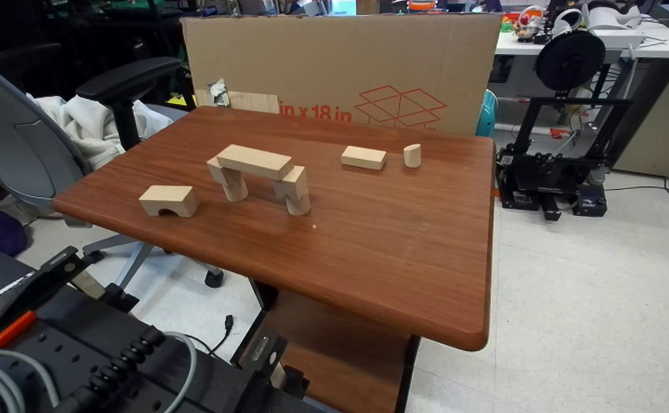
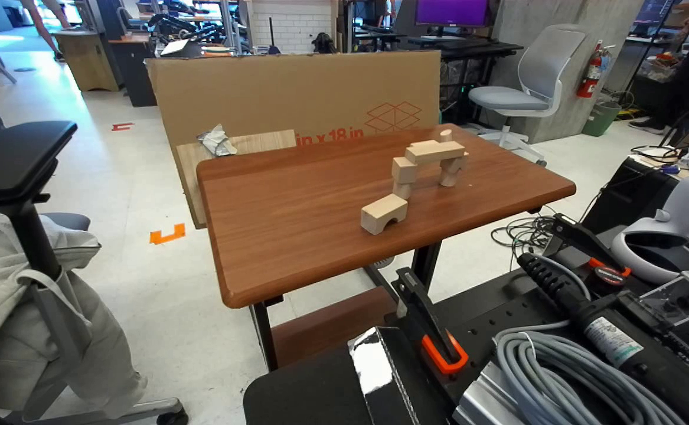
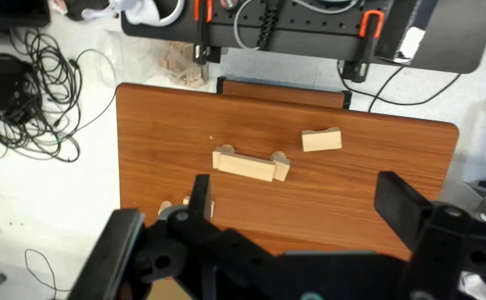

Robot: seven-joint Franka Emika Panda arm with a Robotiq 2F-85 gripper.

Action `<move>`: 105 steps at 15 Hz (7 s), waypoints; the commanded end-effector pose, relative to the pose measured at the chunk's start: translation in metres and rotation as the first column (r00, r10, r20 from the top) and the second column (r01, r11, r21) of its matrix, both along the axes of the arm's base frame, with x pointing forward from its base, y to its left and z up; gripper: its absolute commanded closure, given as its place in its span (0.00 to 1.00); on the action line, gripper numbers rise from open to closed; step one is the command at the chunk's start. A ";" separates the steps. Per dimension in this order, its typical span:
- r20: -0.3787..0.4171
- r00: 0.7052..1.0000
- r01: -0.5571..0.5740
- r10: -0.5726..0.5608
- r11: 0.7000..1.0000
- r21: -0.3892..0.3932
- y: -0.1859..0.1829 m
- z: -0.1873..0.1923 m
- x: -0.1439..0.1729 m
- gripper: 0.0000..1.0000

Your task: Put the long rectangular block on top of the short rectangular block

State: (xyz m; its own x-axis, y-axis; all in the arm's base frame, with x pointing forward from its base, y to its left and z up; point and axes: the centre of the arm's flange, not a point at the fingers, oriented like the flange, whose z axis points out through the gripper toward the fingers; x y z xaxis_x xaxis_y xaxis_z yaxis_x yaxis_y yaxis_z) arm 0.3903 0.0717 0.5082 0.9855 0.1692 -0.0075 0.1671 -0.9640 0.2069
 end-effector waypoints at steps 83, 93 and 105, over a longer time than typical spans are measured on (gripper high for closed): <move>-0.295 0.307 -0.945 0.905 0.327 0.020 -0.083 -0.319 0.273 0.92; -0.243 0.299 -0.937 0.923 0.331 0.107 -0.119 -0.339 0.284 0.92; -0.219 0.317 -0.922 0.923 0.354 0.156 -0.120 -0.334 0.269 0.92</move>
State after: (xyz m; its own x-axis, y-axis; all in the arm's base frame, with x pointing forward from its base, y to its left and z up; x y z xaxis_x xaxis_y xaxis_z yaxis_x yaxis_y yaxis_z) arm 0.6619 -0.0523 0.1672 0.1429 0.9688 -0.2023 0.9897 -0.1389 0.0340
